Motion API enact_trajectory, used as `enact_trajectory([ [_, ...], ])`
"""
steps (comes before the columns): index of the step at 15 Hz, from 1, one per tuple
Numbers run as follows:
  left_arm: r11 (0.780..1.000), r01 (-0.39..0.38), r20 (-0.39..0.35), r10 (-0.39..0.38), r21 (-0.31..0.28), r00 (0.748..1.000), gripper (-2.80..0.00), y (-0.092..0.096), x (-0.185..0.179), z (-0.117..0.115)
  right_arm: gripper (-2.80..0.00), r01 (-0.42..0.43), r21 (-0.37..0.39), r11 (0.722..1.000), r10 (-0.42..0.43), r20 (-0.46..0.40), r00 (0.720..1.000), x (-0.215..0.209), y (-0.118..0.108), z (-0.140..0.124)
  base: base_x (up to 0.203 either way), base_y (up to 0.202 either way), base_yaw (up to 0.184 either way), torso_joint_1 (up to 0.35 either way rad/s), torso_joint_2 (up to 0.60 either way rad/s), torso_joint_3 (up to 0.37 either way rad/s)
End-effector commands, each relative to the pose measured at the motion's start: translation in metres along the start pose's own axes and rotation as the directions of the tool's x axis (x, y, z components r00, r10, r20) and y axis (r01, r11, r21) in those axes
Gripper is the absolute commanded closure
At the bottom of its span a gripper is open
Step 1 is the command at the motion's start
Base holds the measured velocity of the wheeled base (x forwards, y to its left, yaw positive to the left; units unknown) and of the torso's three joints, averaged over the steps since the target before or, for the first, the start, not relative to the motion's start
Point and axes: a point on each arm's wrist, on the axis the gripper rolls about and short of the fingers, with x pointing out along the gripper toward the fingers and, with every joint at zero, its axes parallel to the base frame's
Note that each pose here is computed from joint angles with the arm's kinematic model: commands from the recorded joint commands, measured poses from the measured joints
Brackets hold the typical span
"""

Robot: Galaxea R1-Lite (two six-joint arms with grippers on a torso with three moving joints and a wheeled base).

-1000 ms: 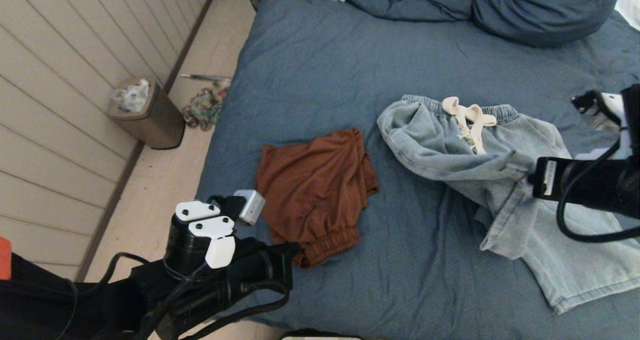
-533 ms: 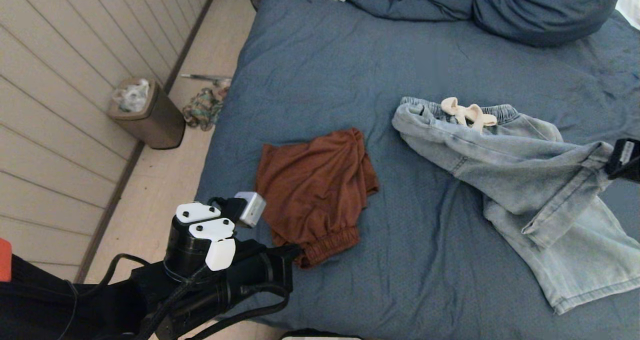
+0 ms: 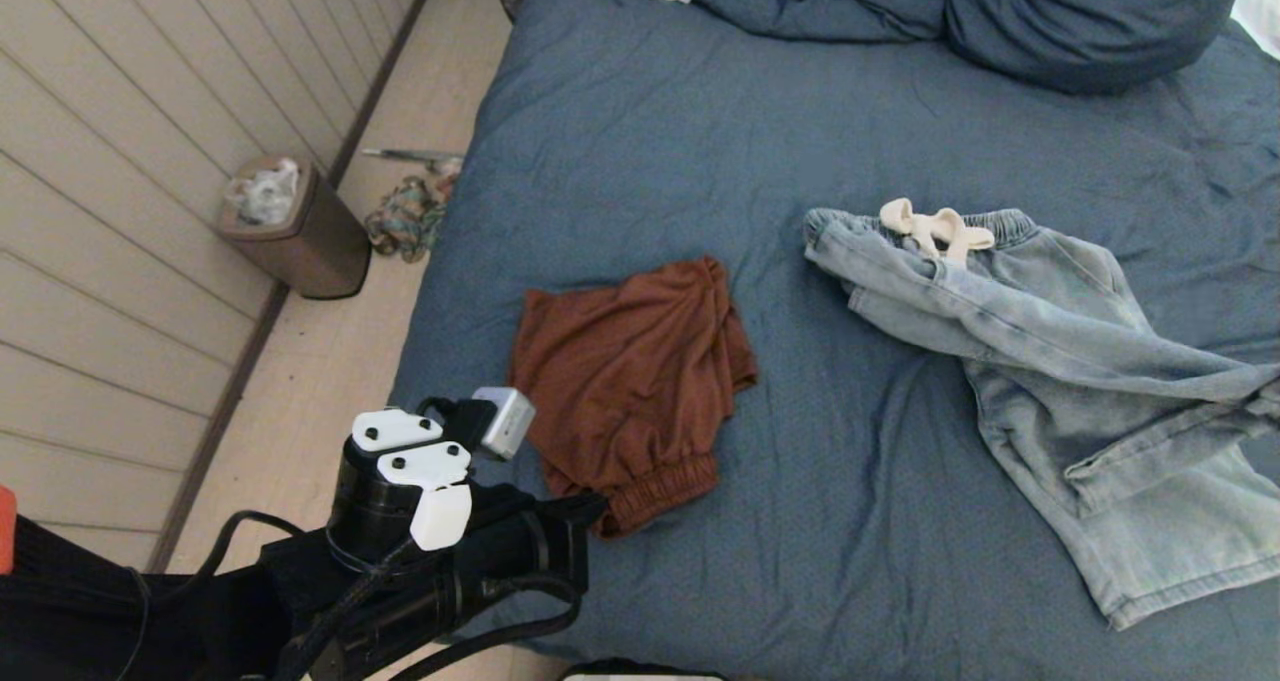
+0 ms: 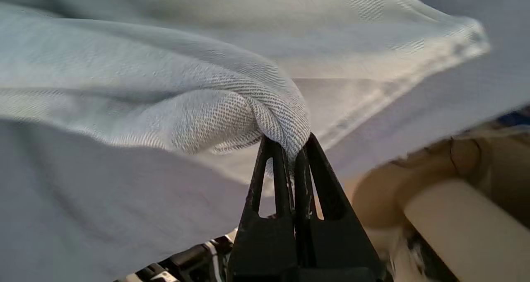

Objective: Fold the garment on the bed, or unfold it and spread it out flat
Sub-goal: Fold the blue shorts

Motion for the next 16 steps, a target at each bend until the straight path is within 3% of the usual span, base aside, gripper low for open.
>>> enact_trajectory([
  [1,1.0,0.003,0.005,-0.003,-0.003,1.0,0.0,-0.001,0.0,0.0,0.0,0.049,0.055,0.997,-0.044,-0.084,0.995,0.037,-0.03,0.007,0.0,0.0,0.0,0.0,0.0,0.0],
  [7,1.0,0.004,-0.009,-0.004,-0.002,1.0,0.0,-0.001,0.002,-0.003,0.0,0.135,0.114,0.984,-0.119,-0.132,0.984,0.078,-0.09,0.022,0.0,0.0,0.0,0.0,0.0,0.0],
  [12,1.0,0.004,-0.013,-0.004,-0.001,1.0,0.0,-0.001,0.003,-0.003,0.0,0.158,0.139,0.978,-0.125,-0.22,0.967,0.102,-0.114,0.006,0.0,0.0,0.0,0.0,0.0,0.0],
  [16,1.0,0.001,-0.016,-0.001,0.0,1.0,0.0,0.0,0.002,-0.005,0.0,0.158,0.126,0.979,-0.121,-0.26,0.958,0.107,-0.119,-0.008,0.0,0.0,0.0,0.0,0.0,0.0],
])
